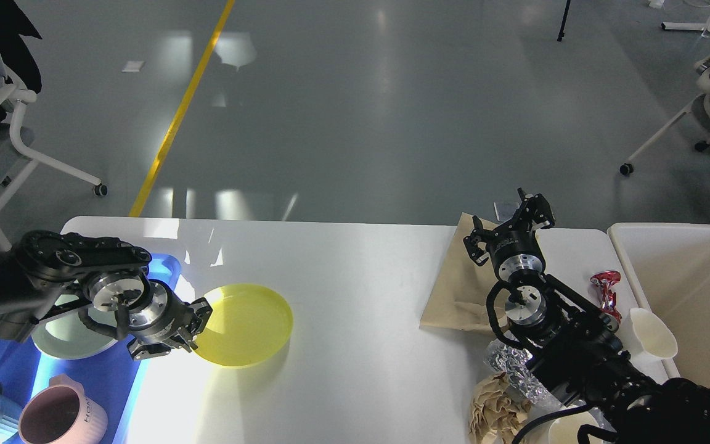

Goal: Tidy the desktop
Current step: 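Lift the yellow plate and stack it onto the pale green plate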

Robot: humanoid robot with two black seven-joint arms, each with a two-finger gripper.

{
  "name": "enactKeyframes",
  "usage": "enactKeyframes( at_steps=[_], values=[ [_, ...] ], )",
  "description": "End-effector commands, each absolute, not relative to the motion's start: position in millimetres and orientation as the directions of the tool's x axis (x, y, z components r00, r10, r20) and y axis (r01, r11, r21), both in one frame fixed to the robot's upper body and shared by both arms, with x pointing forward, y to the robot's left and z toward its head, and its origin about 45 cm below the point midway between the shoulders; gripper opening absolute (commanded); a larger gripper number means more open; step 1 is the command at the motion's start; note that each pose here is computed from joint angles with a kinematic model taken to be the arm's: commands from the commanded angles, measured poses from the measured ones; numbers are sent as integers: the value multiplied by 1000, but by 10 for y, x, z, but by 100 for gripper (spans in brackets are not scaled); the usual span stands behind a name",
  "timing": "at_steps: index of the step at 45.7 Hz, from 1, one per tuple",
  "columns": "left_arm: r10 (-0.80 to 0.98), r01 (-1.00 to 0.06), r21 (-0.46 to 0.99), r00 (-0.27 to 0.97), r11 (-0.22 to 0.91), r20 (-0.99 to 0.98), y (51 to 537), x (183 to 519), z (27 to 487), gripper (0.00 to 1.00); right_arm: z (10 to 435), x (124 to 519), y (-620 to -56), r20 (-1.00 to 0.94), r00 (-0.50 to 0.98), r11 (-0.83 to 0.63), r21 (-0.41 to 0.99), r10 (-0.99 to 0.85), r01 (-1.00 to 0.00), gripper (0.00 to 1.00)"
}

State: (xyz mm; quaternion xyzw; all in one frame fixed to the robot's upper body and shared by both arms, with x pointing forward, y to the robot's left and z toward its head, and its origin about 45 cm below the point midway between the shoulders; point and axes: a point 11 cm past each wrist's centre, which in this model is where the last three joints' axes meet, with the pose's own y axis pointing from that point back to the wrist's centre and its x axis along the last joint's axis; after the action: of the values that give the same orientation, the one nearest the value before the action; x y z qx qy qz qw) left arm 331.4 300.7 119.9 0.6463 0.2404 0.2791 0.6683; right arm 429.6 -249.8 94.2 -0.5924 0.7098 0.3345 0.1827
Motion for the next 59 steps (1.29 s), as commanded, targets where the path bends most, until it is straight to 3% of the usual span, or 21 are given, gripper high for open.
enactKeyframes(
  at_steps=[1,13,27,35,46,59],
  values=[
    [637,-36,999,771,32,8,3104,3473,1577,0,941,4296,-2498,-655,-232,75,259,-719,-963,100],
    [497,-62,996,867,63,22,3339,3822,2795,0,943,4296,-2497,-656,-230,74,258,-719,-963,100],
    [401,-150,984,911,98,98,3661,3828,3866,0,943,4296,-2497,-656,-230,74,258,-719,-963,100],
    [424,-123,989,902,76,80,3795,3776,3744,0,942,4296,-2497,-656,-230,74,258,-719,-963,100],
    [517,-31,999,855,-35,44,4319,3511,3143,0,942,4296,-2498,-657,-231,74,258,-718,-963,100],
    [683,-59,987,715,-148,145,4632,3393,2546,0,941,4296,-2498,-655,-232,75,259,-719,-963,100]
  ],
)
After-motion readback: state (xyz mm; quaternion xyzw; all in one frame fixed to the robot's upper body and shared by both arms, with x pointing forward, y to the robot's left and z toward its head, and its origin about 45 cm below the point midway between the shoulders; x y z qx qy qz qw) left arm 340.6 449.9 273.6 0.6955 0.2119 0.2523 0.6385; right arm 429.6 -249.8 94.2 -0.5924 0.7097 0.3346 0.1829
